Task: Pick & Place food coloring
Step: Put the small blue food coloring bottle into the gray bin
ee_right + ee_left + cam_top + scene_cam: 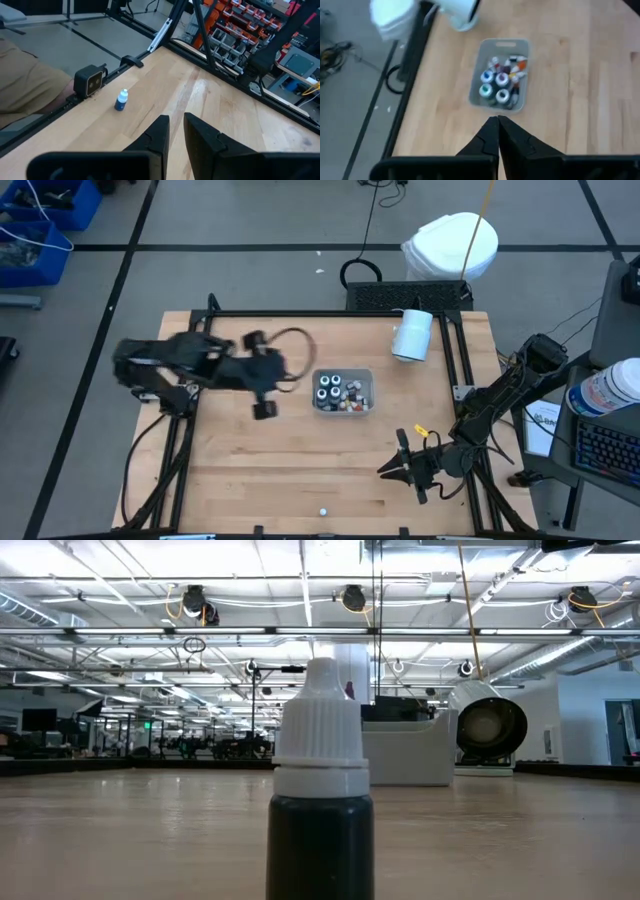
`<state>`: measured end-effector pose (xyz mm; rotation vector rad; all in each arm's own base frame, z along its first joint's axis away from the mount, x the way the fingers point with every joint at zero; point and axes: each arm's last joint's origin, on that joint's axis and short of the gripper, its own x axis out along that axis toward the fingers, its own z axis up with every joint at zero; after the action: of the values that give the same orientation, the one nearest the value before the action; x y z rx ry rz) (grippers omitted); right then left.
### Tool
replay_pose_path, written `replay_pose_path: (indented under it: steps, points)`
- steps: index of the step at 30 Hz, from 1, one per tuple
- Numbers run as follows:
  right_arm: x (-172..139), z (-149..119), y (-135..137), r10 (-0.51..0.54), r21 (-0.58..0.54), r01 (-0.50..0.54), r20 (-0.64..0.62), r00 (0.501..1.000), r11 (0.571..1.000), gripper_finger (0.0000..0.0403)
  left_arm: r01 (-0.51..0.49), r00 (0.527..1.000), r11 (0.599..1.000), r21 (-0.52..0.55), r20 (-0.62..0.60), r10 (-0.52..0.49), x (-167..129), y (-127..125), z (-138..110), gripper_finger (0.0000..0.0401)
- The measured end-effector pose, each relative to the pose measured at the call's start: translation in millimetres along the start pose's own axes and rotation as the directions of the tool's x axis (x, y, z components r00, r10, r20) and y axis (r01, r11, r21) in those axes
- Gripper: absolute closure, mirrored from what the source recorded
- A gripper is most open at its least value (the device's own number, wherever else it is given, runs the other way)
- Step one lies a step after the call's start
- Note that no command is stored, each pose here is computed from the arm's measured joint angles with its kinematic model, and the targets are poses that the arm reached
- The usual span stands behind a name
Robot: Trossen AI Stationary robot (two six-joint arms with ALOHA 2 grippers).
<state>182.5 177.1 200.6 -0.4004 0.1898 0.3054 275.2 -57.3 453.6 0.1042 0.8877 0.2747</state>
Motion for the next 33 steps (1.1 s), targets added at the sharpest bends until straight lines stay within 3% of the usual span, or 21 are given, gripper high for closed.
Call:
replay_pose_path:
  steps: [4,11,14,20,27,31,33]
  points:
    - [0,0,0,-0.001,0.002,0.001,0.003,1.0,1.0,0.0355,0.003,0.997,0.999,-0.034,0.083,0.0,-26,-9,-33,0.0397]
    - [1,0,-1,-0.004,0.026,0.004,0.002,1.0,1.0,0.0355,0.075,0.957,0.997,0.01,0.279,-0.075,-34,-33,-94,0.0397]
    - [1,0,-1,-0.005,0.029,0.005,0.002,1.0,1.0,0.0355,0.103,0.919,0.992,0.067,0.375,-0.121,-26,-42,-118,0.0397]
    - [1,0,-2,-0.009,0.03,0.009,0.0,1.0,1.0,0.0355,0.213,0.793,0.961,0.174,0.544,-0.274,8,-57,-157,0.0398]
    - [4,-3,-6,-0.024,0.05,0.025,-0.025,0.999,0.998,0.0355,0.197,0.764,0.959,0.205,0.581,-0.281,51,-58,-198,0.0399]
    - [3,-6,-6,-0.018,0.061,0.021,-0.05,0.999,0.998,0.0355,0.181,0.713,0.961,0.207,0.646,-0.273,55,-45,-218,0.0399]
    - [3,-6,-6,-0.019,0.063,0.022,-0.047,0.999,0.998,0.0355,0.205,0.665,0.956,0.212,0.686,-0.295,57,-37,-228,0.0399]
